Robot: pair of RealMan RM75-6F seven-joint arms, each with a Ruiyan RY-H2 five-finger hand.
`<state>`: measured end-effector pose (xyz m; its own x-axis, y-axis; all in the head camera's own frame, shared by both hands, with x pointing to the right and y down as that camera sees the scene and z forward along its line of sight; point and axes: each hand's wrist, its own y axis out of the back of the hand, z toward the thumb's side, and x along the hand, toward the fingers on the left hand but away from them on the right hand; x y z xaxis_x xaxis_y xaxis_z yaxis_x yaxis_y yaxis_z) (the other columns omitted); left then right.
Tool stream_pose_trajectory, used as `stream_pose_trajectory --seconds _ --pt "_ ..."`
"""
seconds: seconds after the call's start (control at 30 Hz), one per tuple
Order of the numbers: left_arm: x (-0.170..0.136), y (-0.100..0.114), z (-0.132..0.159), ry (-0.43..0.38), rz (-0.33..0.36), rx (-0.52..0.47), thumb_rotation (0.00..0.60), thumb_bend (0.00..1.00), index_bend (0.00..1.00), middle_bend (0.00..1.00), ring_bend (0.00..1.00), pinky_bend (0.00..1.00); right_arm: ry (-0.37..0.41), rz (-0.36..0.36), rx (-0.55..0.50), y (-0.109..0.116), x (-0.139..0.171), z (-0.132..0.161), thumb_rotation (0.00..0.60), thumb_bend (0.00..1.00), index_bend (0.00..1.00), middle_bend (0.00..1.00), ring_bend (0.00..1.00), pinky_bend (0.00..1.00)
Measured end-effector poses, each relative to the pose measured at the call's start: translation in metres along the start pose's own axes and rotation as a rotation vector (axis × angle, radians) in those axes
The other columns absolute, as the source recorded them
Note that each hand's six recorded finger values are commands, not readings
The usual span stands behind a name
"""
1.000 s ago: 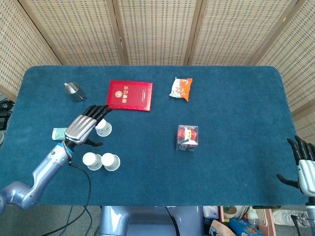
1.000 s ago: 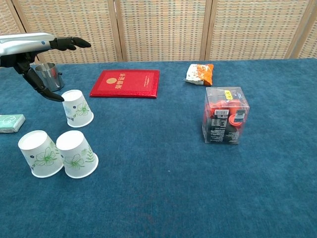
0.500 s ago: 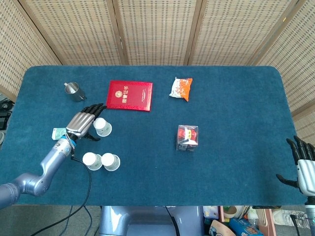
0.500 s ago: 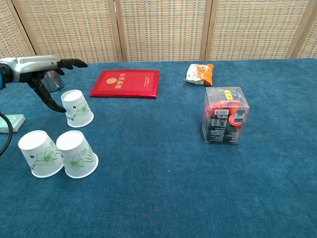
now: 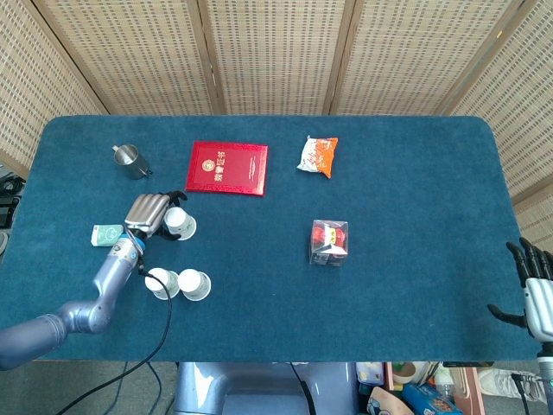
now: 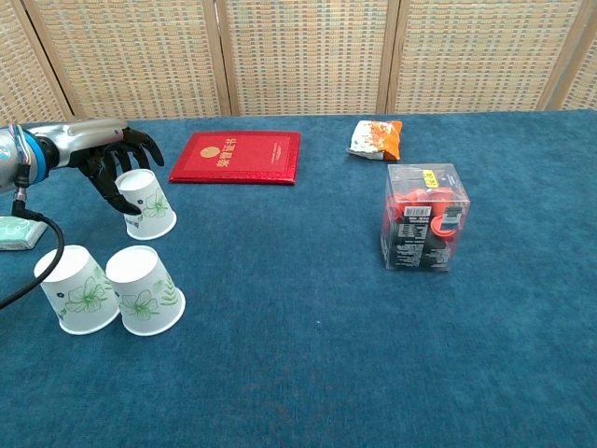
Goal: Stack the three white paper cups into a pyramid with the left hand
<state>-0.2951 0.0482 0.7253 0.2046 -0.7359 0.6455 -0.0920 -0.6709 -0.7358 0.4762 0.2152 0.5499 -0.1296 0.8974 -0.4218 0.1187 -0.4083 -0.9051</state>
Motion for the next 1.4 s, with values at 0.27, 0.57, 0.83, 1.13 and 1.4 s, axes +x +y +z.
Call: stream_pose_trajectory --seconds 0.27,0.57,0.83,1.13,1.4 --pt "0.003 -0.002 0.002 0.010 0.017 0.010 0.600 0.17 0.45 0.48 0.46 0.40 -0.001 -0.001 0.001 -0.001 -0.001 0.000 0.600 0.00 0.00 0.00 0.00 0.00" --pt "0.002 0.007 0.002 0.010 0.046 -0.025 0.600 0.19 0.46 0.49 0.46 0.41 -0.005 -0.008 -0.009 0.003 0.000 -0.003 0.600 0.00 0.00 0.00 0.00 0.00" --pt "-0.018 0.037 0.013 -0.082 0.102 -0.075 0.600 0.19 0.46 0.49 0.47 0.41 -0.003 -0.009 0.002 0.002 0.000 -0.002 0.600 0.00 0.00 0.00 0.00 0.00" --pt "-0.085 0.073 0.017 -0.302 0.140 -0.056 0.600 0.19 0.46 0.49 0.47 0.41 0.011 -0.009 0.017 0.000 0.002 0.004 0.600 0.00 0.00 0.00 0.00 0.00" --pt "-0.150 0.055 0.003 -0.405 0.013 -0.031 0.600 0.19 0.46 0.49 0.47 0.41 0.015 -0.009 0.026 -0.002 0.003 0.008 0.600 0.00 0.00 0.00 0.00 0.00"
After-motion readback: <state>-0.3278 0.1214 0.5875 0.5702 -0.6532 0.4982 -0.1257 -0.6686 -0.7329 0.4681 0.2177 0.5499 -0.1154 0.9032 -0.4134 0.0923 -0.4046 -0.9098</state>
